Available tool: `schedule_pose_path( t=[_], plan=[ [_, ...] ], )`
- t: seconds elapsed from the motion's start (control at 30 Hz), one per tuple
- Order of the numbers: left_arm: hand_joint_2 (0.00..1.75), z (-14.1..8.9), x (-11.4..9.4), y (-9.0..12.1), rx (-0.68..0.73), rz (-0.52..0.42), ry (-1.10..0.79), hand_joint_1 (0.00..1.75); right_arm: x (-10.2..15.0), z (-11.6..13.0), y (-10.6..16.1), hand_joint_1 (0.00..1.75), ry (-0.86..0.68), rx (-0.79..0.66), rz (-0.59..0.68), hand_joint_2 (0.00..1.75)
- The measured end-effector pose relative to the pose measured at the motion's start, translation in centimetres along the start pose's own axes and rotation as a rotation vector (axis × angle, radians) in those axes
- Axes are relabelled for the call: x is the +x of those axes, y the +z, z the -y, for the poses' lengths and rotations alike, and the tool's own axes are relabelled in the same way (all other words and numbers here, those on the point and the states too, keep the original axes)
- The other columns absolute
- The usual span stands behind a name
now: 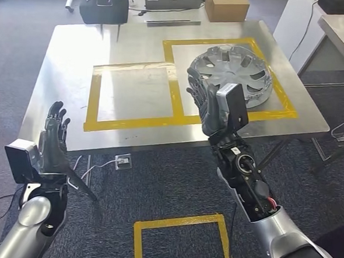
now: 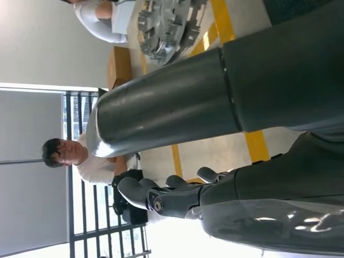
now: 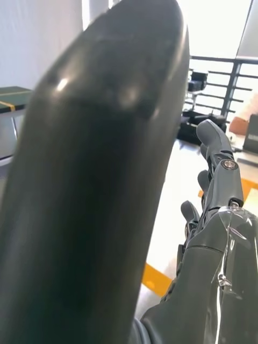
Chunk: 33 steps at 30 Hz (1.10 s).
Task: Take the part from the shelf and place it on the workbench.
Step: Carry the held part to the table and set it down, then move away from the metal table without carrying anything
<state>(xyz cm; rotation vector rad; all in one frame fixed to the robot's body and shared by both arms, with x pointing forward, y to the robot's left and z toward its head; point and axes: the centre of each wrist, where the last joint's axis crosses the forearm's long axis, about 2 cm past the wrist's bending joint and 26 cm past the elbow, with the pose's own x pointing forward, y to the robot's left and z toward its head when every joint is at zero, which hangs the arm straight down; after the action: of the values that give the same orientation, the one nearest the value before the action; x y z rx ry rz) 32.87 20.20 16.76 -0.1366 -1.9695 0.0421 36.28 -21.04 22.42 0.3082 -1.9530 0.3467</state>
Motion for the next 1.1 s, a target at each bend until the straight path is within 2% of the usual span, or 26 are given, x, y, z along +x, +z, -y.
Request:
schedule_pose_path(
  t=[1.1],
  plan=[
    [0.0,-0.37,0.25,0.13,0.003,0.005,-0.016,0.0,0.29,-0.2,-0.07,0.0,0.01,0.024,0.007,0.0]
  ],
)
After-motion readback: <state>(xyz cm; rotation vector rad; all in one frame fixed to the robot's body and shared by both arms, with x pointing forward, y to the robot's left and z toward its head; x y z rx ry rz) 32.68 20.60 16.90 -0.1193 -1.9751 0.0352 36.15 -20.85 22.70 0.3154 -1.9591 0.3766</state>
